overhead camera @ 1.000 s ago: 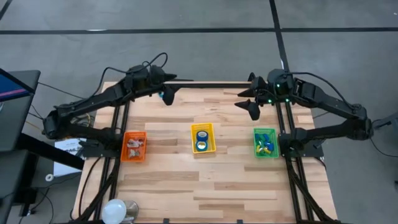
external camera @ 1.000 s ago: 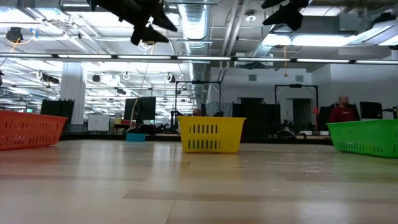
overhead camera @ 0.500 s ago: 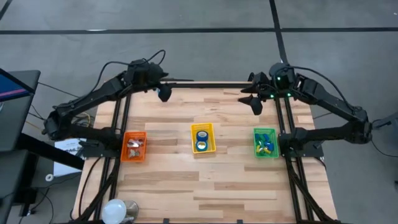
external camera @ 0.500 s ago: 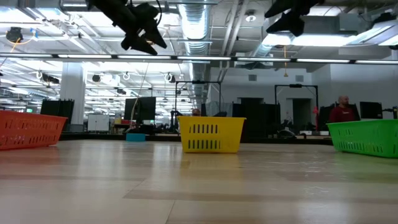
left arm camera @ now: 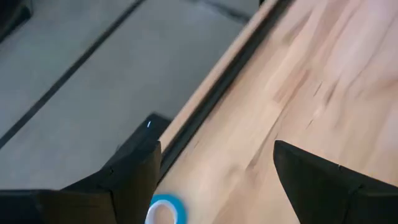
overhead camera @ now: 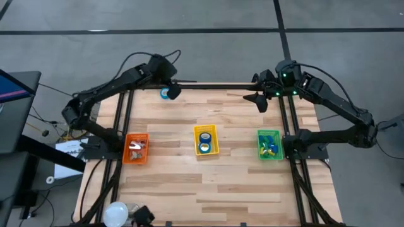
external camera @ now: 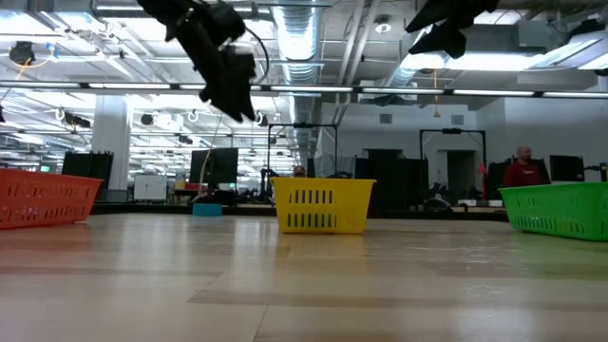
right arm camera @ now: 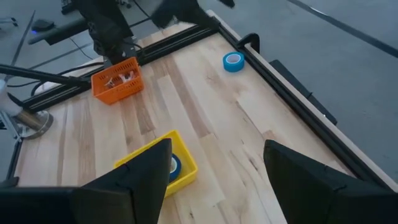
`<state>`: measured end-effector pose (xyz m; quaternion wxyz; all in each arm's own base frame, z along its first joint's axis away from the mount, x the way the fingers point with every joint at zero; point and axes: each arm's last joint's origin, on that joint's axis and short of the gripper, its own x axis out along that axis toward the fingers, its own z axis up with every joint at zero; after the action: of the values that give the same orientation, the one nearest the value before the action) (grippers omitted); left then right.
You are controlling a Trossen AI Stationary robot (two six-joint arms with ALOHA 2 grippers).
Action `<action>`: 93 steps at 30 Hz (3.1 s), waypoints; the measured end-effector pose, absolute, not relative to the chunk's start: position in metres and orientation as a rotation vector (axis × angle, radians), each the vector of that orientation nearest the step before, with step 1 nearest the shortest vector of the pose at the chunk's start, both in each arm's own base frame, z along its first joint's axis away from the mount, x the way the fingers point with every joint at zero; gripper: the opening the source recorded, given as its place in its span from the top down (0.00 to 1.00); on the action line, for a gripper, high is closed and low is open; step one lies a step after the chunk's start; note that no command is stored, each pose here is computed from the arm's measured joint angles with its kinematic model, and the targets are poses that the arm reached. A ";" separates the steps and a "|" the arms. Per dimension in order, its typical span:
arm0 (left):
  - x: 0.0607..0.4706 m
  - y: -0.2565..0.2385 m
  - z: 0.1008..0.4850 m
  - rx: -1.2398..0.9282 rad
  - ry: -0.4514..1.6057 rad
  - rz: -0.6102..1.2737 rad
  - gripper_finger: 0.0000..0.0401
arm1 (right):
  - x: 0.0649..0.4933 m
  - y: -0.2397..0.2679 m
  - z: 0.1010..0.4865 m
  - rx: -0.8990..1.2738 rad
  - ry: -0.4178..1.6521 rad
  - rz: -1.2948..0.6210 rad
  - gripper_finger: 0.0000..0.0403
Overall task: Pick and place Stapler, Stapler remover, tape
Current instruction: Put the blue tape into the yellow basket
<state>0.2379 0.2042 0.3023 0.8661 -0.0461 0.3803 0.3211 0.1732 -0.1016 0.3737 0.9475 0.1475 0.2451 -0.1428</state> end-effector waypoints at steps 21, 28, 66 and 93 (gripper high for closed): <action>0.240 0.222 0.224 -0.301 1.250 0.809 0.15 | 0.175 -0.100 0.357 0.313 0.547 -0.200 0.39; 0.232 0.230 0.224 -0.387 1.218 0.760 0.16 | 0.176 -0.098 0.357 0.344 0.542 -0.156 0.39; 0.245 0.241 0.182 -0.465 1.282 0.819 0.22 | 0.176 -0.099 0.357 0.533 0.523 -0.243 0.39; 0.223 0.263 0.163 -0.558 1.153 0.826 0.26 | 0.176 -0.100 0.358 0.530 0.518 -0.242 0.39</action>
<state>0.2230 0.2633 0.1628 0.7234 -0.2526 0.5223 0.3741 0.1759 -0.0996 0.3579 0.9250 0.2585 0.2523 -0.1181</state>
